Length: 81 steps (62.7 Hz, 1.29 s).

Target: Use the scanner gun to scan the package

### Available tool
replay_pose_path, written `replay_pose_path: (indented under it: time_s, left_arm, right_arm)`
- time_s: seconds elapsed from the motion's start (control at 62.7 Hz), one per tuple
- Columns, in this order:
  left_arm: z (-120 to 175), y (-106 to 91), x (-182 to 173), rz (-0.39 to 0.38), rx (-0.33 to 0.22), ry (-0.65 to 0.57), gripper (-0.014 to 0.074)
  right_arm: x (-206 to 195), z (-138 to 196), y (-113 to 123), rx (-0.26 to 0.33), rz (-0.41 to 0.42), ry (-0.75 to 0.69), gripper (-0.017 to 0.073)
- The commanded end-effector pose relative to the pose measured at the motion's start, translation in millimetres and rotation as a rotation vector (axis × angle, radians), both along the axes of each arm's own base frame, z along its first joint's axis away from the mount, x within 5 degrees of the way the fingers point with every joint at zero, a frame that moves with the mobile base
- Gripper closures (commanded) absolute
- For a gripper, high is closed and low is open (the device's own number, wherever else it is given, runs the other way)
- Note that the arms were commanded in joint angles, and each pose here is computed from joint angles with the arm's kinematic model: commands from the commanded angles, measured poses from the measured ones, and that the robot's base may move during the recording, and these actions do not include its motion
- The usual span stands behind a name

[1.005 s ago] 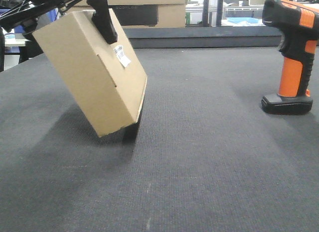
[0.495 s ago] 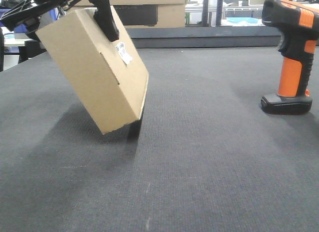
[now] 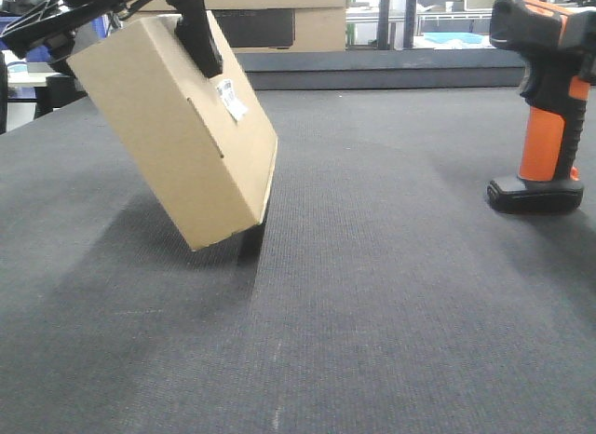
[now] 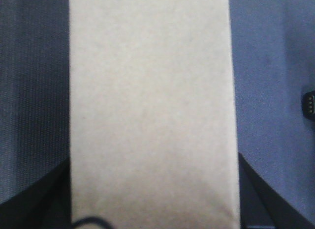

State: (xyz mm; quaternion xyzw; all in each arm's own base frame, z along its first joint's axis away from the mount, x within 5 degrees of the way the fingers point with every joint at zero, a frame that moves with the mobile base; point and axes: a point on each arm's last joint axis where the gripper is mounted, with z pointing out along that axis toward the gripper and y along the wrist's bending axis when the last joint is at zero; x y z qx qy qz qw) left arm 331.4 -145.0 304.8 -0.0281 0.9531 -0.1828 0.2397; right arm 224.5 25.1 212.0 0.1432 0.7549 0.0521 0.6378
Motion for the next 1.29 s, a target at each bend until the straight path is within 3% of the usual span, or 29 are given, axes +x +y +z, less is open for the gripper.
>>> replay_pose_path:
  time_s: [0.0, 0.511, 0.606, 0.734, 0.846, 1.276]
  left_arm:
    - [4.7, -2.0, -0.2, 0.000, -0.019, -0.025, 0.0704]
    - [4.6, -1.3, 0.0, -0.003, -0.008, -0.029, 0.0704]
    - [4.6, -1.3, 0.0, -0.003, -0.008, -0.029, 0.0704]
    - [4.8, -1.3, 0.4, -0.002, -0.008, -0.034, 0.0704]
    - [5.1, -1.4, 0.9, -0.001, -0.010, -0.041, 0.0704]
    - [4.9, -1.3, 0.6, -0.002, -0.008, -0.036, 0.0704]
  right_arm:
    - [3.7, -4.6, -0.3, -0.010, -0.039, -0.031, 0.0719]
    - [12.0, -24.4, 2.5, -0.055, -0.042, 0.016, 0.0713]
    - [12.2, -25.5, 2.7, -0.056, -0.041, 0.021, 0.0578]
    - [12.3, -25.1, 2.5, -0.057, -0.042, 0.017, 0.0204]
    - [17.3, -22.7, 4.1, -0.051, -0.042, 0.009, 0.0002]
    - [54.2, -25.0, 9.9, -0.081, -0.090, -0.077, 0.0000]
